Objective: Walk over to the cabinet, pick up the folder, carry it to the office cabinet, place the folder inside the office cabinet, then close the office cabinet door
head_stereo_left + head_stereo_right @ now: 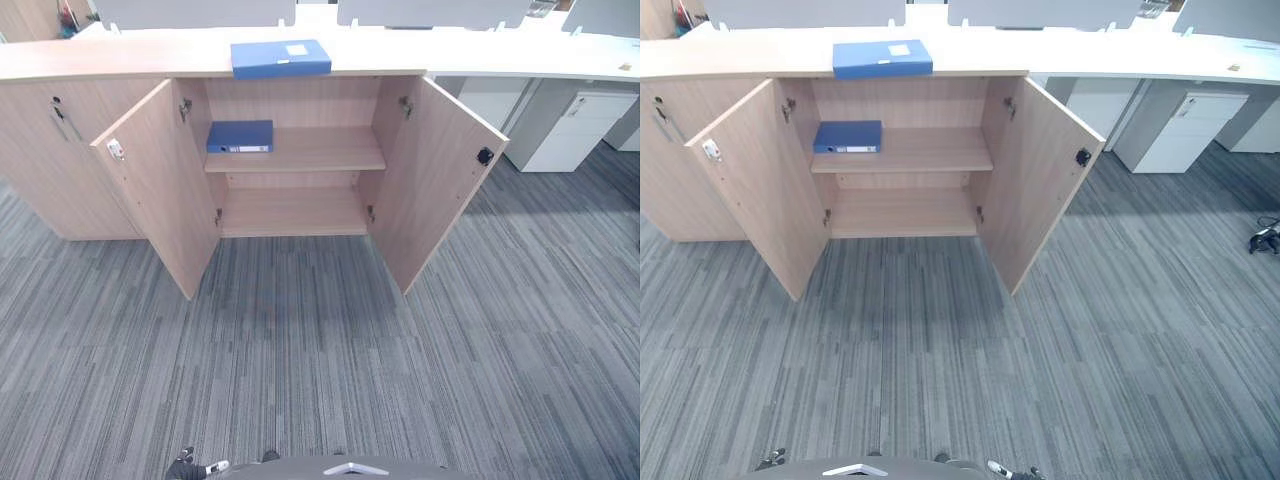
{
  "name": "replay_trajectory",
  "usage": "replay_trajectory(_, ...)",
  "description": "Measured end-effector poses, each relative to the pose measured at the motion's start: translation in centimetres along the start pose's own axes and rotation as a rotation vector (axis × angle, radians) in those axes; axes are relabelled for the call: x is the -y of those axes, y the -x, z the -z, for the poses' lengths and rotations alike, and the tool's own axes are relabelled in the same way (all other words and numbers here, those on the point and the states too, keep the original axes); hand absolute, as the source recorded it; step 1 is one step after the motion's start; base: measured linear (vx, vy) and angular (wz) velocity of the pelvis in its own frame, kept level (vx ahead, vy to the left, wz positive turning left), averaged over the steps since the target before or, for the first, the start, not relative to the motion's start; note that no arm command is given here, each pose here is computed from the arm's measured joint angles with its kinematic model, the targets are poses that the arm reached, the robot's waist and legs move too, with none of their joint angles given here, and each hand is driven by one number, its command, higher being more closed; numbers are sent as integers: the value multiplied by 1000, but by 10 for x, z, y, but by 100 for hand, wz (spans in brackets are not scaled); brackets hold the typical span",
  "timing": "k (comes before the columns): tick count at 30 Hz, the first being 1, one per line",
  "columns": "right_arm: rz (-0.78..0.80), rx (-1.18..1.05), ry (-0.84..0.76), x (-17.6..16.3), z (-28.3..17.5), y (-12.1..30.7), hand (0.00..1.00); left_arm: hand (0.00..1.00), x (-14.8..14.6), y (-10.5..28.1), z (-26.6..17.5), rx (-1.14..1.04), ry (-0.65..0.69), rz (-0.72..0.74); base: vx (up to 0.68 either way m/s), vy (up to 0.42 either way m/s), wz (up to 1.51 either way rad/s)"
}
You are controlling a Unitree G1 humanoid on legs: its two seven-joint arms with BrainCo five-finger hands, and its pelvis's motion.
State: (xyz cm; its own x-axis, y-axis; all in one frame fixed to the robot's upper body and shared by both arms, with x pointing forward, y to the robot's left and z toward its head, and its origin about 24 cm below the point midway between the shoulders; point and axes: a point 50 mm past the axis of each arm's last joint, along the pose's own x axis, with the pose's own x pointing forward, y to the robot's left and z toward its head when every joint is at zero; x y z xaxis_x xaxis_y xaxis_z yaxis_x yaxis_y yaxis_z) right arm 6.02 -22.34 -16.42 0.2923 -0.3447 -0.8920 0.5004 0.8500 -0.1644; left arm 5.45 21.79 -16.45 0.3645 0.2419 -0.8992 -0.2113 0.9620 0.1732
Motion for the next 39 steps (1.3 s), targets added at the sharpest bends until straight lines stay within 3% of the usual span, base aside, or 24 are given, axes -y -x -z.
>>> replay_trajectory(9, -32, 75, 0, -17, -30, -4, 0, 0, 7, -2, -10, 29, 4, 2, 23, 0, 0)
replay_trajectory(39, -73, 112, 9, -38, -41, -3, 0, 0, 4, -5, -21, 60, -52, 2, 11, -1, -12)
